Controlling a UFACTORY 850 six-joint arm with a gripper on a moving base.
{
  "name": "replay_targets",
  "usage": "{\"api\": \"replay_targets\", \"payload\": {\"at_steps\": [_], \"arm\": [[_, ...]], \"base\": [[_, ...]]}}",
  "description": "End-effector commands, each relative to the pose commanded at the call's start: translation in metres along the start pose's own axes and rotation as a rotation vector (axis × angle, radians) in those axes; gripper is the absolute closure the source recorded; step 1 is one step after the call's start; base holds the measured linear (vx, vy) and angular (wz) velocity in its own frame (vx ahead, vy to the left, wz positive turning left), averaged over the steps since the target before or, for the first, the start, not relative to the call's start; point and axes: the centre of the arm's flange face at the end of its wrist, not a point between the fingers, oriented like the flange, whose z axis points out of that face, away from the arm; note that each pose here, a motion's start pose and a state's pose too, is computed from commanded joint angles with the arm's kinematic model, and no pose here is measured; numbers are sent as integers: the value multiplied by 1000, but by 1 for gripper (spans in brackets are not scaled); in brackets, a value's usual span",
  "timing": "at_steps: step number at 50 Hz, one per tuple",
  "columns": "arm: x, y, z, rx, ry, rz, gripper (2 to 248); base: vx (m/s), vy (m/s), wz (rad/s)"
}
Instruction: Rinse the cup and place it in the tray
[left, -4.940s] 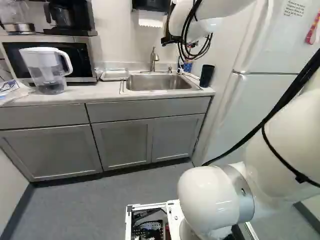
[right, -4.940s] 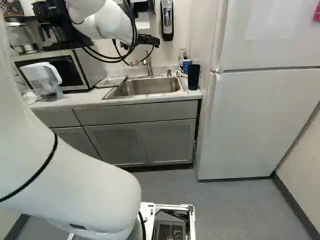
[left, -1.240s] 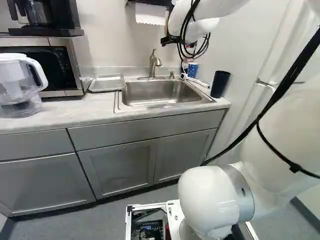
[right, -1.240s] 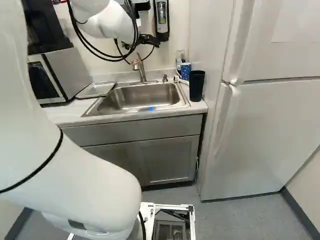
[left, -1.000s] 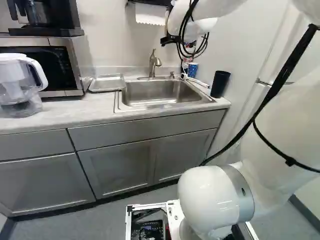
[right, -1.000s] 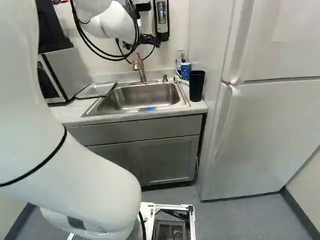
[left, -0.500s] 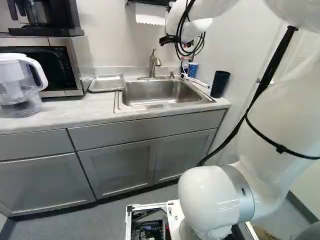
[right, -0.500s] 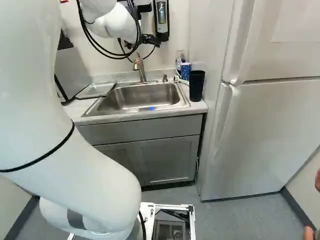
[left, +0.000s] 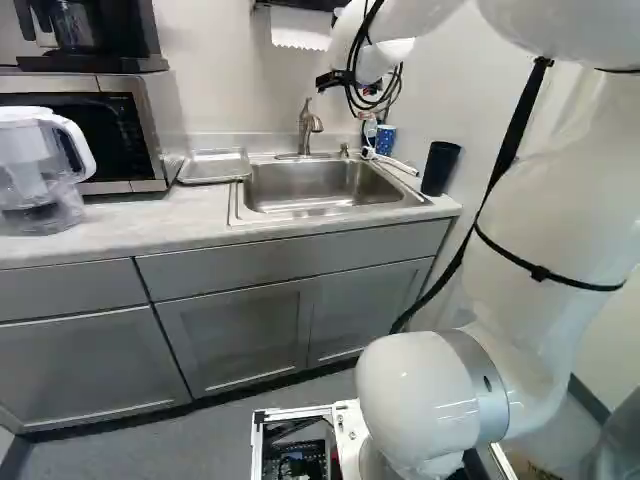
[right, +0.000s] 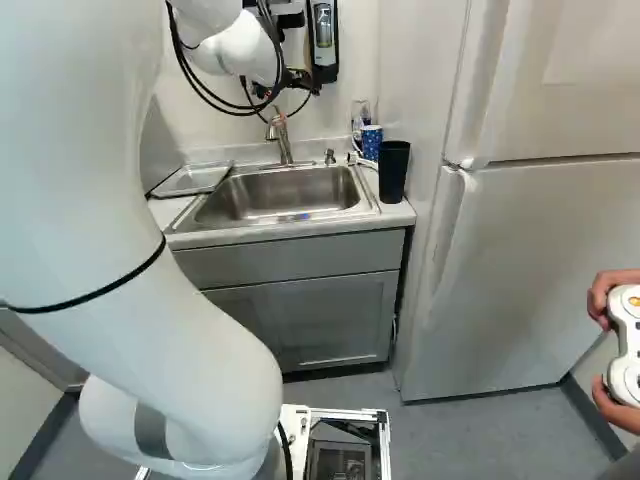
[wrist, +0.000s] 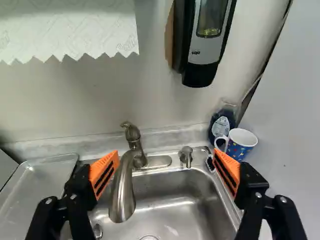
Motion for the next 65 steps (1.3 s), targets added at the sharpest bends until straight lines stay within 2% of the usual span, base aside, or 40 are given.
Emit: {"api": "replay_targets", "payload": {"at_steps": [16,45,65], "arm": [[-7,-3,31,5,-39,-2,3],[3,-9,82,14,-64,-5,3],[5,-14,111,19,-110,-2,3]], "base": [[0,0,0],[0,0,0],[0,0,0]]}}
